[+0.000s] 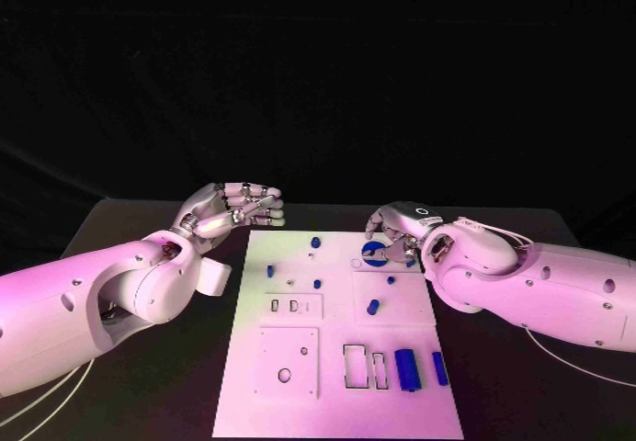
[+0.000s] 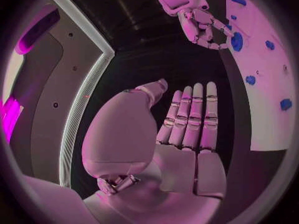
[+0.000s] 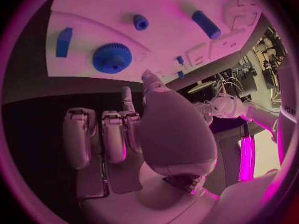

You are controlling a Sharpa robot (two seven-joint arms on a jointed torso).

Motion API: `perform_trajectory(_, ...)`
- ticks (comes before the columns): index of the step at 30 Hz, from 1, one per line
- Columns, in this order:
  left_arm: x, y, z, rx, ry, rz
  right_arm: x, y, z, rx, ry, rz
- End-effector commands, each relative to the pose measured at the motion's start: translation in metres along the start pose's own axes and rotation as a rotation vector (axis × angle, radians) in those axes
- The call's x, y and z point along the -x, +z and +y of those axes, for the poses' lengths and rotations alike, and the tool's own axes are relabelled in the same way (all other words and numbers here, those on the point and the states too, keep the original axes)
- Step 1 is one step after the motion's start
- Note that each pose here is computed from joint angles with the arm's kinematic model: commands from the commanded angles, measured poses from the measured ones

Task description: Assemble the parts on the task board

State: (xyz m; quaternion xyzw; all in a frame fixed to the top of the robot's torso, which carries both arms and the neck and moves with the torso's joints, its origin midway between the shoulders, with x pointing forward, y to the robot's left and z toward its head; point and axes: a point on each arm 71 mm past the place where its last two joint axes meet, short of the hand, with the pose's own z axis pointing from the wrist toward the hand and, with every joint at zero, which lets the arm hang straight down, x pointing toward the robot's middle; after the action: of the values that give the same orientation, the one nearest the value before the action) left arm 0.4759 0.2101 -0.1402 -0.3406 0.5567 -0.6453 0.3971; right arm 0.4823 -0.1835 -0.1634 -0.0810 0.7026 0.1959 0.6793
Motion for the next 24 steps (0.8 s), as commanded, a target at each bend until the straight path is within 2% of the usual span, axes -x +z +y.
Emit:
perform_trajectory(1, -0.0034, 0.0011, -0.0006, -0.005, -0.012, 0.022, 0.002, 0.002, 0.008, 0.006, -0.023, -0.022)
perform_trajectory(24, -0.0016, 0.0010, 0.0001, 0.000, -0.010, 0.019, -0.007, 0.005, -0.019, -0.082, 0.045, 0.065)
